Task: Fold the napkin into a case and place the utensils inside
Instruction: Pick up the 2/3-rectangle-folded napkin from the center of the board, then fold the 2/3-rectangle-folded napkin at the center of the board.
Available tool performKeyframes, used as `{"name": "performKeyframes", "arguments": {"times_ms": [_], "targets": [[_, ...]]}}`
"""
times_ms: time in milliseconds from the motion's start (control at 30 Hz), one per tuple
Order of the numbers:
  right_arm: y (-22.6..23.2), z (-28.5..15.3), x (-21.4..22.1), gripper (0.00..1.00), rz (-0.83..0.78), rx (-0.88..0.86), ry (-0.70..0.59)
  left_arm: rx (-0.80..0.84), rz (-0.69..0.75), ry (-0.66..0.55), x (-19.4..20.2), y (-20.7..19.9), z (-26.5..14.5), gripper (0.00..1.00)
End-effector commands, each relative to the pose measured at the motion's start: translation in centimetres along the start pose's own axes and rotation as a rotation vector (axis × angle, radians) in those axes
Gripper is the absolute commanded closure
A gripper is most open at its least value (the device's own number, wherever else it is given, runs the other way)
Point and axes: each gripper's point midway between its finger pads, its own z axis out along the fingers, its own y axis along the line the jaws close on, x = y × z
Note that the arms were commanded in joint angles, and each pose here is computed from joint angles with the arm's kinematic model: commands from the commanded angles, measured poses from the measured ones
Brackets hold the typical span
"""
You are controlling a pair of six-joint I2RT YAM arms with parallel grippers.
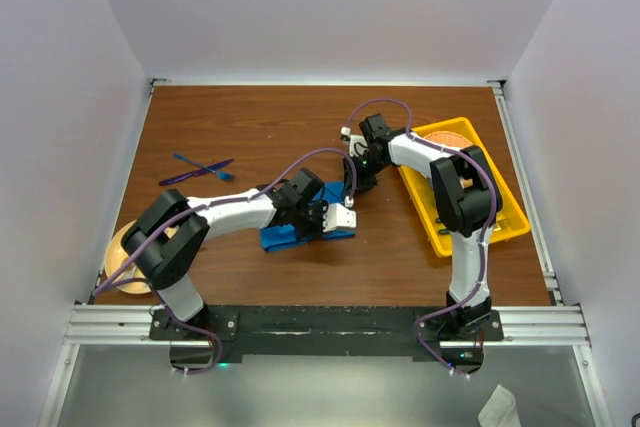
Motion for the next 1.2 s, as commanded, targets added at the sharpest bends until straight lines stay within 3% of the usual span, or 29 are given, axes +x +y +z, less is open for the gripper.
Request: {"name": "performKeyframes", "arguments": {"times_ms": [0, 300, 733, 1167], "targets": [[-5.9, 2.6, 2.1, 0.91, -0.042, 0.220, 0.064, 0.136, -0.082, -0.060, -2.3, -0.7, -2.0, 1.00], [-5.9, 2.7, 2.1, 0.91, -0.046, 0.215, 0.065, 0.222, -0.244, -0.152, -3.5, 4.1, -4.1, 1.00], [-5.7, 2.7, 1.6, 0.91, -0.057, 0.207, 0.062, 0.294, -0.577, -0.184, 0.7, 10.7, -1.8, 1.00], [-5.8, 2.7, 1.5, 0.91, -0.074, 0.208, 0.063, 0.283, -0.618, -0.237, 0.0, 13.3, -3.1, 1.00]]}}
